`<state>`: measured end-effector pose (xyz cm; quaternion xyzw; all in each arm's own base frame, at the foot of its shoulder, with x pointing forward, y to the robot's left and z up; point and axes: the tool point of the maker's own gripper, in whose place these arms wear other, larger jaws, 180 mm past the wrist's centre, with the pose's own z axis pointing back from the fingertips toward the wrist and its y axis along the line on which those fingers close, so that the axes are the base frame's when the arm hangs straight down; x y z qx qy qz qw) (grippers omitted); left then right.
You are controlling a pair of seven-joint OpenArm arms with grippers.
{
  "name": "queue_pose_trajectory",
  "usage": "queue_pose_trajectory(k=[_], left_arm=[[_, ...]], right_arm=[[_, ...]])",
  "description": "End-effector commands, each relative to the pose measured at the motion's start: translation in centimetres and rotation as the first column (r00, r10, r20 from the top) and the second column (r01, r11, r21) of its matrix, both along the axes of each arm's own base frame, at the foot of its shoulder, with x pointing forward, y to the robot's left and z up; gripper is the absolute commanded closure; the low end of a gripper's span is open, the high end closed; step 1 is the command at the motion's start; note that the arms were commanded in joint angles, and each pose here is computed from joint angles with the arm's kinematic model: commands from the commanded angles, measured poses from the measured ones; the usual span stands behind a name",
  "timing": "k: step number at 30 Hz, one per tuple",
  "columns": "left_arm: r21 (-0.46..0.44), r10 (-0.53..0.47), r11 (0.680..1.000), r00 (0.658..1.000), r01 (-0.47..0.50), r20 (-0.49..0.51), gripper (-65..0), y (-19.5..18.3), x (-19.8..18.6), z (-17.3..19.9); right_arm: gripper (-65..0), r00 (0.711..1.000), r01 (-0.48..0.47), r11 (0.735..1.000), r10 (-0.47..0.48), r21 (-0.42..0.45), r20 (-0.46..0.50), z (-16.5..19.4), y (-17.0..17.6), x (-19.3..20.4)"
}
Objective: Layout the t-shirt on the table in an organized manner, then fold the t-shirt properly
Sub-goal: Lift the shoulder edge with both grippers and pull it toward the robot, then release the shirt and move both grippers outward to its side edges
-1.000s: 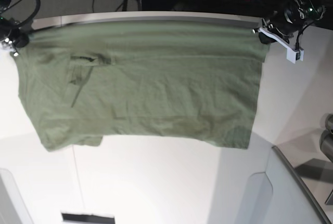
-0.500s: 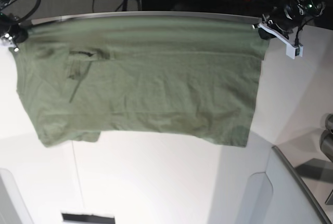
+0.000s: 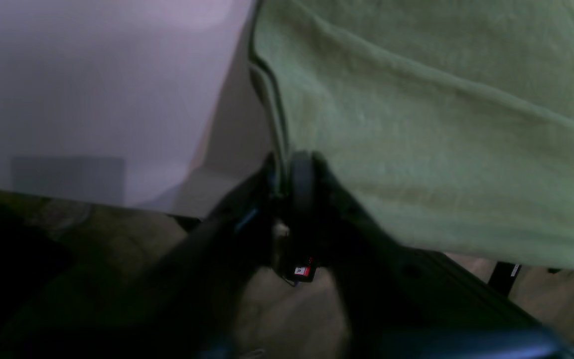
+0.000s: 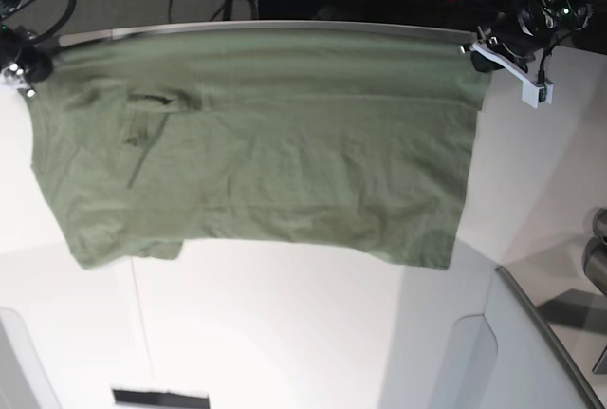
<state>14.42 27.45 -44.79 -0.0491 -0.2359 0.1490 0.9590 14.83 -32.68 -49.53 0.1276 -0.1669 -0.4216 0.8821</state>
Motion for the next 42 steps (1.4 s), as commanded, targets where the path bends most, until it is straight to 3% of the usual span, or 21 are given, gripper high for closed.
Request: queue_pose_trajectory(k=[1,5,9,13,16,19,23,27,29,31,33,37,42], left_arm=[[0.025,0.003,1.0,1.0,-0.003,0.028,-14.0,0.8,0.4,0.8],[0.025,0.003,1.0,1.0,-0.003,0.028,-31.9,0.8,0.4,0.8],[0.056,0.0,0.998,1.0,0.0,0.004,-42.9,1.4,0.0,0.6],[0.125,0.078,0.989,0.997,-0.077,0.0,-43.6,4.5,-0.7,1.3],[0.152,0.116,0.981,0.993,-0.116,0.014,-43.6,6.1,-0.9,2.0],[0.178,0.117,0.976,0.992,-0.123,0.044,-43.6,7.5,0.0,3.1],[0.214,0.103,0.97,0.992,-0.116,0.072,-43.6,9.0,1.2,4.4],[0.248,0.074,0.964,0.991,-0.1,0.112,-43.4,9.8,3.0,6.0],[0.258,0.068,0.961,0.988,-0.101,0.136,-43.4,10.2,3.9,6.8],[0.26,0.065,0.96,0.985,-0.106,0.161,-43.4,10.2,4.8,7.4],[0.261,0.064,0.959,0.982,-0.11,0.178,-43.3,10.3,5.4,7.8],[0.259,0.039,0.962,0.982,-0.088,0.187,-43.3,9.9,6.2,7.9],[0.267,-0.104,0.962,0.982,0.058,0.159,-43.3,8.1,6.6,7.3]], right_arm=[[-13.2,1.0,0.009,0.999,-0.008,-0.041,0.022,1.0,-1.5,0.6],[-27.6,1.0,0.01,0.999,-0.009,-0.041,0.017,0.9,-1.5,0.3],[-35.0,1.0,0.018,0.999,-0.017,-0.044,0.016,0.9,-1.7,0.1],[-36.3,0.998,0.067,0.996,-0.067,-0.057,0.007,1.1,-3.0,-1.5],[-40.8,0.998,0.061,0.994,-0.061,-0.089,0.012,1.8,-3.8,-1.5],[-45.6,0.999,0.051,0.988,-0.047,-0.145,0.026,3.3,-4.8,-1.6],[-46.4,0.997,0.05,0.973,-0.034,-0.226,0.071,5.6,-6.2,-0.7],[-46.8,0.992,-0.015,0.952,0.053,-0.306,0.118,8.5,-8.1,3.1],[-47.0,0.974,-0.141,0.93,0.191,-0.339,0.119,9.2,-7.9,6.9],[-46.7,0.923,-0.29,0.881,0.36,-0.373,0.133,9.5,-6.6,10.9],[-46.4,0.883,-0.362,0.85,0.444,-0.382,0.152,9.5,-5.6,13.9],[-46.4,0.864,-0.39,0.858,0.467,-0.336,0.188,8.3,-4.2,18.2],[-46.4,0.847,-0.419,0.853,0.49,-0.312,0.203,6.2,-2.3,21.5]])
